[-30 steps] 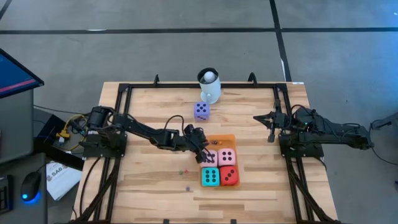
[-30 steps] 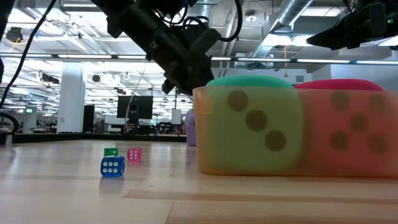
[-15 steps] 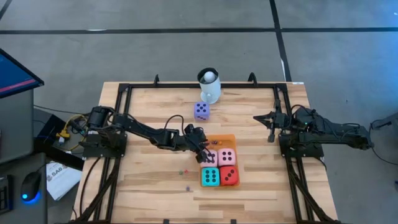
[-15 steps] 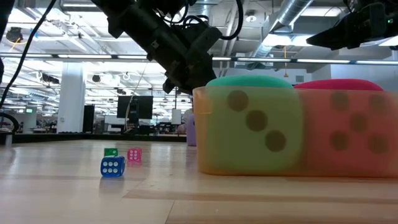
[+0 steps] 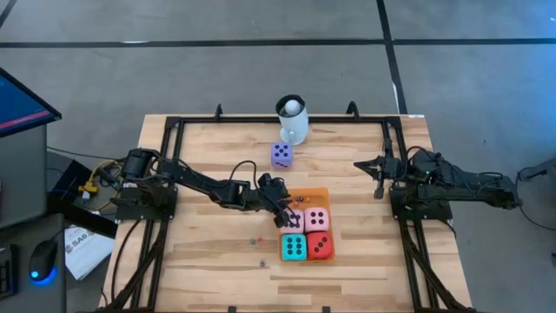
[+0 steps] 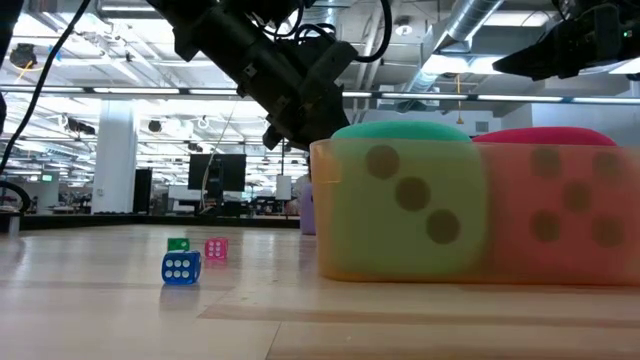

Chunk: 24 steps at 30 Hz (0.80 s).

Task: Pick & Place Dice
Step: Put the small pink dice into the orange bin

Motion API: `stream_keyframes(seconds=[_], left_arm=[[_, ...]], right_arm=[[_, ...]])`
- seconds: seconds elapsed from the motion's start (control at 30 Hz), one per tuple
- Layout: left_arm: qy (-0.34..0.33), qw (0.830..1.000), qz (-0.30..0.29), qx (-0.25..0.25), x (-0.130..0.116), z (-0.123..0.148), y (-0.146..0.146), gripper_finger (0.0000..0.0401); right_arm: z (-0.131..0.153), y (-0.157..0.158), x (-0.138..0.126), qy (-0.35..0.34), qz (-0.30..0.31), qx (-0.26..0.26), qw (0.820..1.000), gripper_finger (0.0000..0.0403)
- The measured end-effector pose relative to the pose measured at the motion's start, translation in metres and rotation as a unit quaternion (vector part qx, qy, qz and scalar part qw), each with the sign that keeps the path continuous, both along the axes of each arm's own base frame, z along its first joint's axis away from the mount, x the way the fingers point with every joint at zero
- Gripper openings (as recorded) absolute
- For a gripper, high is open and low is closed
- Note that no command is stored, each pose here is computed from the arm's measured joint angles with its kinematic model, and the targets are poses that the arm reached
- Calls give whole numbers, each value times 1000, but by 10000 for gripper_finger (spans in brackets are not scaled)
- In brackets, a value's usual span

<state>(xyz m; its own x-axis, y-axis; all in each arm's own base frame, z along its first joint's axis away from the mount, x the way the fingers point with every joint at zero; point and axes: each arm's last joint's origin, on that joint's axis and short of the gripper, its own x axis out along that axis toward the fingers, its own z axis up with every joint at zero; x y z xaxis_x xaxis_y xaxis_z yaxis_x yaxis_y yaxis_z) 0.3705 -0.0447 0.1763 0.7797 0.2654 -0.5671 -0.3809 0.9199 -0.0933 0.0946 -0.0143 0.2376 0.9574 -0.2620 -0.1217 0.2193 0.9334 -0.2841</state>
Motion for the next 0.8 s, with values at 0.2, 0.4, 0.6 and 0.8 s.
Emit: stream_keyframes(seconds=[0.2,0.4,0.6,0.8], left_arm=[[0,1000,0,1,0,0,0,77],[-21,1000,0,-2,2,3,0,76],[-49,999,5,-6,6,8,4,76],[-63,998,16,-8,8,10,11,76]], right_arm=[[0,0,0,0,0,0,1000,0],[0,0,0,0,0,0,1000,0],[0,0,0,0,0,0,1000,0],[0,0,0,0,0,0,1000,0]])
